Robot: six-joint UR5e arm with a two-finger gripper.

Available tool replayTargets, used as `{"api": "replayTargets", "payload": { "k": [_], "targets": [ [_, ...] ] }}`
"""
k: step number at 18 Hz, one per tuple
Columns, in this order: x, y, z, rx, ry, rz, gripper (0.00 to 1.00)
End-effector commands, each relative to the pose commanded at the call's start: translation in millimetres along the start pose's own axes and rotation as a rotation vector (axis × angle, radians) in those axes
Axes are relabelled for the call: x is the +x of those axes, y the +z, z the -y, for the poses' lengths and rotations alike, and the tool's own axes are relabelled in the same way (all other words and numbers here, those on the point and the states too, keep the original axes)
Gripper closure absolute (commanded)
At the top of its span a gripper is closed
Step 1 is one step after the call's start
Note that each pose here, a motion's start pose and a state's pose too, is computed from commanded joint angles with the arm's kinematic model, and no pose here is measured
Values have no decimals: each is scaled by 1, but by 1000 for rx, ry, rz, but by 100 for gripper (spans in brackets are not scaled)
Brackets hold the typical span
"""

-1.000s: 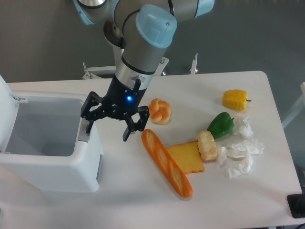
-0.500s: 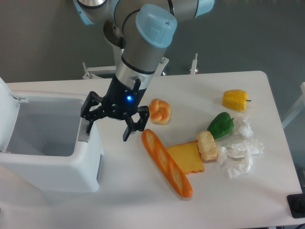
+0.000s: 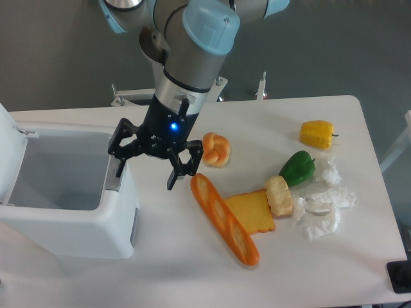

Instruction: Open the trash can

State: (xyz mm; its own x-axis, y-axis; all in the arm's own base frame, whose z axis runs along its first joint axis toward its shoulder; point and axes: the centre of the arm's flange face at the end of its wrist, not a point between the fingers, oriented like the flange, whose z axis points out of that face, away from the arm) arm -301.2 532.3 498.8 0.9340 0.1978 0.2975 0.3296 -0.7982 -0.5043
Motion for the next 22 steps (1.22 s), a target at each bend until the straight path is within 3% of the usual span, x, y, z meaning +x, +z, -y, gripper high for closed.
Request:
{"api": "replayTargets", "payload": {
  "k": [7, 11, 14, 17, 22],
  "targets": [
    [-5, -21, -5, -48, 172, 181, 0],
    [-8, -27, -8, -81, 205, 257, 0],
    [-12, -31, -11, -125, 295, 308, 0],
    [-10, -31, -14, -159, 357, 335, 0],
    [-10, -31, -14, -159, 360, 334, 0]
  ]
}}
